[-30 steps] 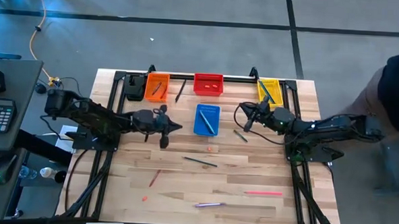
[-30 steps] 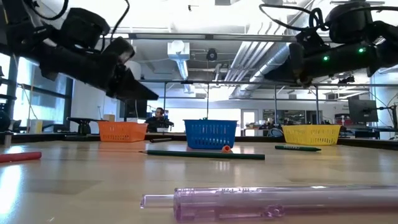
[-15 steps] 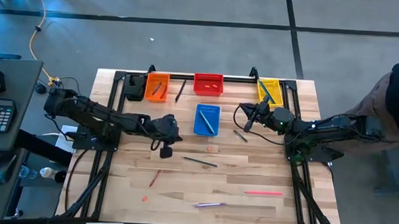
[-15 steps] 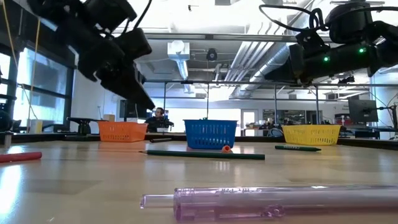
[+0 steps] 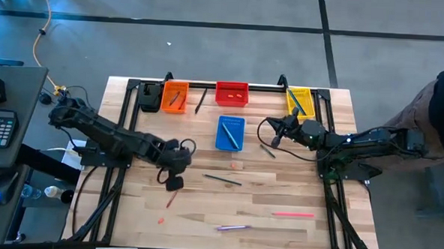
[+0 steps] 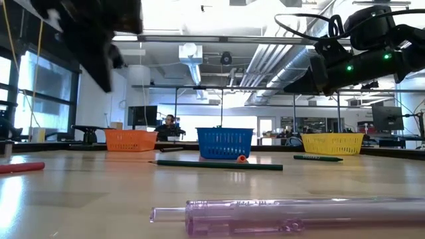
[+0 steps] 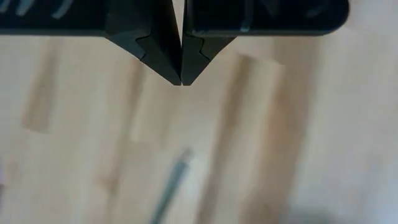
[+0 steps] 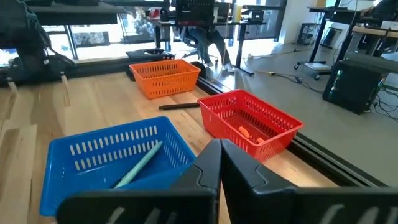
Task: Sort crayons/erasers/pens/pencils in bins
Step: Put the red crayon into the orange bin
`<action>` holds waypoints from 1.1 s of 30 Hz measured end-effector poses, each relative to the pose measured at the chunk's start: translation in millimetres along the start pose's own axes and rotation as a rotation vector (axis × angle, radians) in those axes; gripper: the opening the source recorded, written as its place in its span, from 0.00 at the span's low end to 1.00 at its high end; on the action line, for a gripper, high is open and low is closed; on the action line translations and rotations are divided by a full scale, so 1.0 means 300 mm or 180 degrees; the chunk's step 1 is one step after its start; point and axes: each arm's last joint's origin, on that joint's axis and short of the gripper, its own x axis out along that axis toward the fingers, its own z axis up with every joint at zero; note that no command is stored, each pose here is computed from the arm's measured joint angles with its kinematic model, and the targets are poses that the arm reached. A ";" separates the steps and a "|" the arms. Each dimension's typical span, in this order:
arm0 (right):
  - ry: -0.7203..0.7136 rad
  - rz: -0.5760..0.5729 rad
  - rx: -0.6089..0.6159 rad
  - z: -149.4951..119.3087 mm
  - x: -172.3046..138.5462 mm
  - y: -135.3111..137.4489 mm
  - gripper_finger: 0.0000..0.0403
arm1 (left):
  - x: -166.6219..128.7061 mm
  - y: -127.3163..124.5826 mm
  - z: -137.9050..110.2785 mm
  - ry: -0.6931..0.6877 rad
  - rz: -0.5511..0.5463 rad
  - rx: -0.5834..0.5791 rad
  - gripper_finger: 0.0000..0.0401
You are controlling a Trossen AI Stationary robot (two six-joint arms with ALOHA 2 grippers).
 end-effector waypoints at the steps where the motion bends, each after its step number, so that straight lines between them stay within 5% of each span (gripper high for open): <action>1: 0.0000 0.0000 0.0000 0.000 0.000 0.000 0.00 | -0.003 -0.016 -0.010 0.0051 -0.0070 -0.0102 0.00; 9: -0.0005 0.0000 -0.0045 0.000 0.000 0.000 0.00 | 0.003 -0.132 -0.101 0.0503 -0.0295 -0.0868 0.00; 18: 0.0000 0.0000 -0.0066 0.000 0.000 0.000 0.00 | 0.040 -0.234 -0.208 0.0832 -0.0001 -0.1699 0.01; 25: 0.0021 0.0000 -0.0078 -0.003 0.001 0.000 0.00 | 0.094 -0.266 -0.207 0.0836 0.0048 -0.2138 0.14; 33: 0.0014 0.0001 -0.0110 -0.003 0.002 0.001 0.00 | 0.158 -0.288 -0.200 0.0906 0.0270 -0.2209 0.31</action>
